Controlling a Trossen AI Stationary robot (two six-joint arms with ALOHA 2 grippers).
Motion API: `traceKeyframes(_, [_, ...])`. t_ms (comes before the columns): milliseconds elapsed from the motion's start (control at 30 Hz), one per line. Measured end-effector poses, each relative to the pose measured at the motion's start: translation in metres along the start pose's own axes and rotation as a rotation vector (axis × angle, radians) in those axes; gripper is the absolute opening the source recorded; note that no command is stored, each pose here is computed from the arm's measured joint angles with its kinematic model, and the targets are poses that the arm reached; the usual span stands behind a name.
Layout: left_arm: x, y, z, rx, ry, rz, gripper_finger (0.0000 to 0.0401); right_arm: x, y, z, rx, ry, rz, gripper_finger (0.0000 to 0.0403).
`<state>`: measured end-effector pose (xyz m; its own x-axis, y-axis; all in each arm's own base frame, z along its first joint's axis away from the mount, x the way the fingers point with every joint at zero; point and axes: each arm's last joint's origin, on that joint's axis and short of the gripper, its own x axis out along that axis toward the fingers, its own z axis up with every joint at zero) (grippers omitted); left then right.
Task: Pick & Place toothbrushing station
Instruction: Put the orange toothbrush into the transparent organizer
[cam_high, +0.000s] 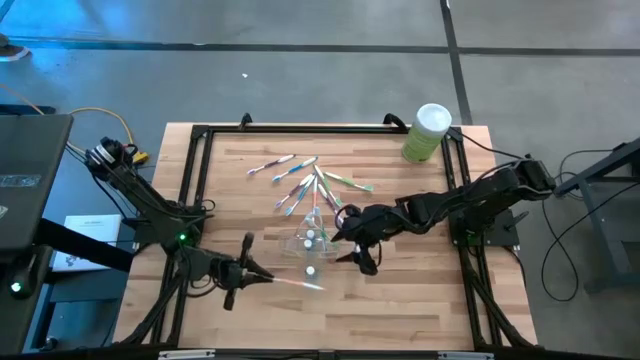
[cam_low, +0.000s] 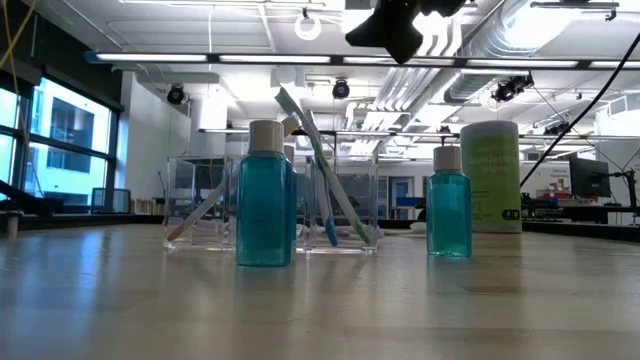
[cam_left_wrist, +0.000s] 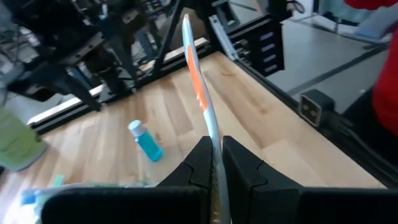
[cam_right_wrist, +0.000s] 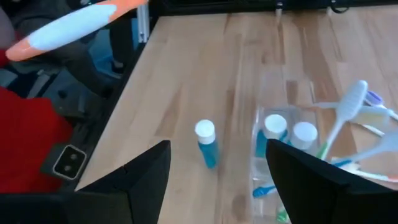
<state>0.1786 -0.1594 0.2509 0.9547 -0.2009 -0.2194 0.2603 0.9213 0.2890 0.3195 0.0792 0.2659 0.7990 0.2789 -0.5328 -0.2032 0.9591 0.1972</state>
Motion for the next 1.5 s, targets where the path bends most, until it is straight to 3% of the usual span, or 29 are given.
traceKeyframes(300, [0.0, -0.001, 0.0, 0.041, 0.0, -0.02, 0.001, 0.0, 0.0, 0.006, 0.006, -0.063, 0.013, 0.0256])
traceKeyframes(500, [0.022, 0.0, -0.009, 0.09, 0.073, 0.017, 0.001, -0.001, -0.01, 0.01, 0.095, -0.085, 0.01, 0.0256])
traceKeyframes(600, [0.037, -0.005, -0.01, 0.204, 0.109, 0.016, 0.001, -0.002, -0.014, 0.011, 0.106, -0.089, 0.006, 0.0256])
traceKeyframes(800, [0.067, -0.02, -0.001, 0.457, 0.141, 0.007, 0.001, 0.004, -0.018, 0.006, 0.171, -0.025, 0.155, 0.0256])
traceKeyframes(1000, [0.095, -0.032, 0.006, 0.691, 0.196, 0.065, 0.0011, 0.02, -0.011, 0.001, 0.169, -0.005, 0.208, 0.0256])
traceKeyframes(1267, [0.104, -0.024, 0.015, 0.768, 0.202, 0.103, 0.0012, 0.028, 0.008, -0.006, 0.166, 0.035, 0.318, 0.0256])
traceKeyframes(1500, [0.108, -0.011, 0.016, 0.832, 0.23, 0.156, 0.0013, 0.029, 0.016, -0.007, 0.161, 0.026, 0.299, 0.0256])
